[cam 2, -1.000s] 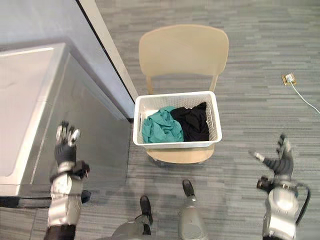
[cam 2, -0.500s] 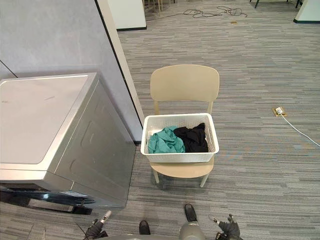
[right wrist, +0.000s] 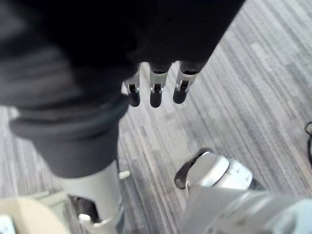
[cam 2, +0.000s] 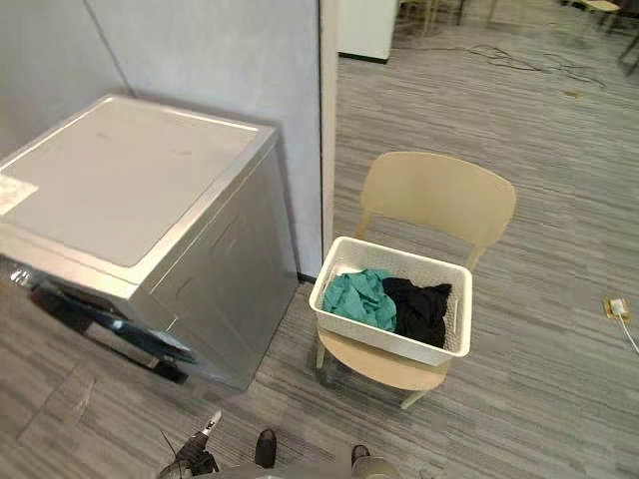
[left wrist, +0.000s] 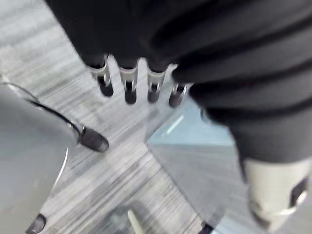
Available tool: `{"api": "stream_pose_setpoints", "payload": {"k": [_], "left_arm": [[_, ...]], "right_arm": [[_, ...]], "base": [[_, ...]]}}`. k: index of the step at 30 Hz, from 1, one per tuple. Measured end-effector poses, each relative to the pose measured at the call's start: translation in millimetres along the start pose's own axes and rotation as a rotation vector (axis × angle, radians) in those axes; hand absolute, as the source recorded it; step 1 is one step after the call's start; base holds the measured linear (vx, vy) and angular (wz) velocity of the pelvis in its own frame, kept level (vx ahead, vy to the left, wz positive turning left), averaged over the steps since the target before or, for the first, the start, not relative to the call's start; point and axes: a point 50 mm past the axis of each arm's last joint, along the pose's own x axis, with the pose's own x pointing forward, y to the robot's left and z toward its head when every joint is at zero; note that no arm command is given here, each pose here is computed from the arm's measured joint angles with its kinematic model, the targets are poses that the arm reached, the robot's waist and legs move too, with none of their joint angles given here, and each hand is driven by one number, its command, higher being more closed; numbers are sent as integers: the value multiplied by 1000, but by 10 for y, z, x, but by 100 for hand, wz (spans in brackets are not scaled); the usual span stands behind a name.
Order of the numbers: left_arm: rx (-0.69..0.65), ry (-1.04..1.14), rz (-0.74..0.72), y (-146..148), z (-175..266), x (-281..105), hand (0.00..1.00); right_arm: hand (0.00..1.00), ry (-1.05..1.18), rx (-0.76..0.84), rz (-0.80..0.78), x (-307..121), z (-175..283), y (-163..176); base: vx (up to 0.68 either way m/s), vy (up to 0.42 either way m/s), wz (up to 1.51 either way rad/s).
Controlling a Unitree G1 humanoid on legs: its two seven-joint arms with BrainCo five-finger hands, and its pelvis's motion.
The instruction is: Pick up the laundry basket with both hands and put the clothes into the washing machine.
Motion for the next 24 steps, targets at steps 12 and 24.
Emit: {"api": "stream_pose_setpoints", "payload": {"k": [12,24], "left_arm": [[-162,135,173,400,-418,-112,0],[-30,-23,157,350,56,-13,0]], "right_arm": [[0,-82,3,64,-33,89,195],[0,69,100,17,-49,-223,229]], "base": [[-113,22,87],[-95,352,81]]}}
